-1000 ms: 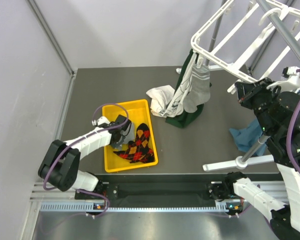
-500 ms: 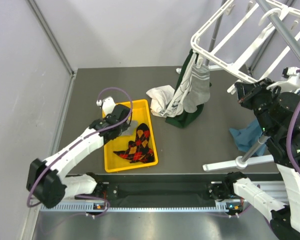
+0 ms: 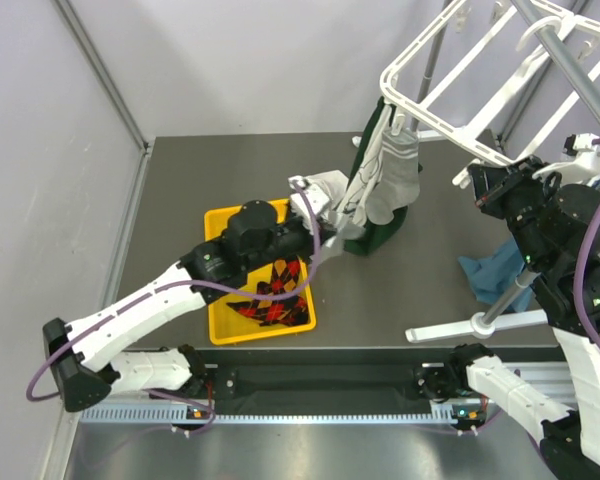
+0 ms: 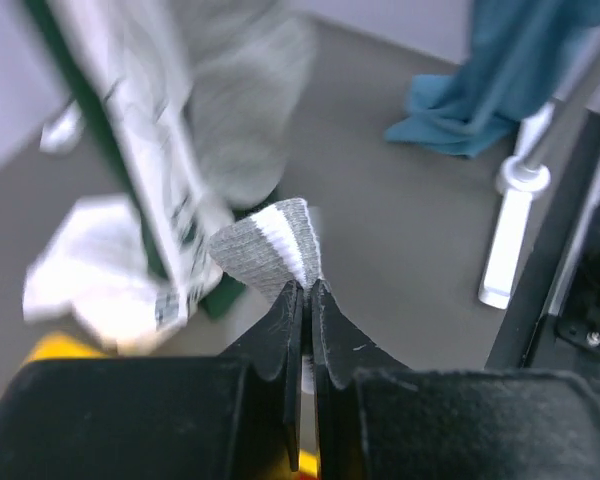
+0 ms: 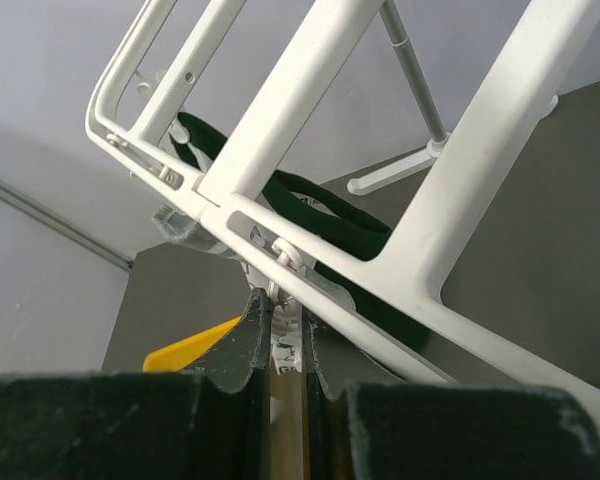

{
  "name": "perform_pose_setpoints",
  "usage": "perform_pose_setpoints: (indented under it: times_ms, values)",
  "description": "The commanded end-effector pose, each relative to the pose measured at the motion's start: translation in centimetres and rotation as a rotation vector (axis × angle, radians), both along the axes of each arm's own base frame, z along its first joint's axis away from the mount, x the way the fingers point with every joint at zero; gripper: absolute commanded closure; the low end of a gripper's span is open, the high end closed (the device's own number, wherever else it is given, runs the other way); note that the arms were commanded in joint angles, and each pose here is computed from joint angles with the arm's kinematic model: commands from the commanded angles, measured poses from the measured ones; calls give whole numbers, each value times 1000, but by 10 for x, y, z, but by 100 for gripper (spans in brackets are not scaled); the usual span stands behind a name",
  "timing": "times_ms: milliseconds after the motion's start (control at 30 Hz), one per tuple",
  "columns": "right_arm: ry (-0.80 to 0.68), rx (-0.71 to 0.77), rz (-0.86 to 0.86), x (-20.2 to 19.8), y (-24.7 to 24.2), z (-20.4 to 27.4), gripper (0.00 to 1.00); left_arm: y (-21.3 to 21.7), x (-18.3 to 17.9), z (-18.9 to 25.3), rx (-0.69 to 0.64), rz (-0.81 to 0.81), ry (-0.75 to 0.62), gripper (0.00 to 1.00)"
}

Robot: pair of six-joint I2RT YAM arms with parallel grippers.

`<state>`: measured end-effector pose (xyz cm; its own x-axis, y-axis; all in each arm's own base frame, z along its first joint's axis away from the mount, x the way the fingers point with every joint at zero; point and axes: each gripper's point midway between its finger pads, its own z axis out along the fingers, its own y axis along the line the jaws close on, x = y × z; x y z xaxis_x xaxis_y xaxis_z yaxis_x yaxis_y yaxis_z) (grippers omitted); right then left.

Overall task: Clip the socks to the hanger
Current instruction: Pick up the sock from the bin, then clamp the sock onto the hanger.

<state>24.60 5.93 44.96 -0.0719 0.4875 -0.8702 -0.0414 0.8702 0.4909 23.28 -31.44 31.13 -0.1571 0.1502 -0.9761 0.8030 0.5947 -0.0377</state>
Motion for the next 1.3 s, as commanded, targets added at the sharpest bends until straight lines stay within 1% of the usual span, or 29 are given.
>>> perform_pose_setpoints:
  times_ms: [0, 67, 100, 133, 167, 200, 233, 267, 300, 367, 400, 567, 767, 900, 1067, 1267]
  values:
    - [-10, 24, 66, -2, 12, 4, 100, -39, -15, 52, 45, -248, -336, 100]
    - [-3, 29, 78, -1, 15, 2, 100, -59, -22, 57, 53, -300, -398, 100]
    - [-4, 31, 84, -1, 16, 3, 100, -64, -22, 62, 64, -311, -456, 100]
    - [-4, 33, 90, -1, 17, 3, 100, -68, -20, 64, 73, -297, -483, 100]
    - [-2, 37, 94, -1, 18, 4, 100, -79, -20, 73, 65, -292, -548, 100]
    - [2, 40, 103, 0, 20, 3, 100, -84, -19, 75, 74, -283, -575, 100]
    - [3, 44, 106, 0, 21, 3, 100, -87, -13, 78, 92, -238, -602, 100]
    - [1, 47, 109, 0, 22, 4, 100, -99, -18, 77, 107, -244, -631, 100]
    - [4, 44, 114, 1, 23, 3, 100, -102, -14, 86, 115, -205, -703, 100]
    - [6, 46, 118, 1, 24, 3, 100, -113, -14, 86, 136, -169, -753, 100]
    - [8, 47, 120, 2, 24, 2, 100, -116, -14, 97, 109, -150, -800, 100]
    - [12, 64, 139, 0, 28, 2, 100, -131, -9, 114, 64, -126, -842, 100]
    - [25, 74, 156, 0, 32, -3, 100, -147, -14, 130, 27, -137, -890, 100]
    - [25, 79, 164, 0, 34, -3, 100, -156, -16, 136, 17, -143, -900, 100]
    - [24, 81, 164, -2, 33, -3, 100, -164, -14, 134, 18, -144, -897, 100]
    - [21, 83, 162, -2, 33, -2, 100, -167, -13, 139, 0, -136, -900, 100]
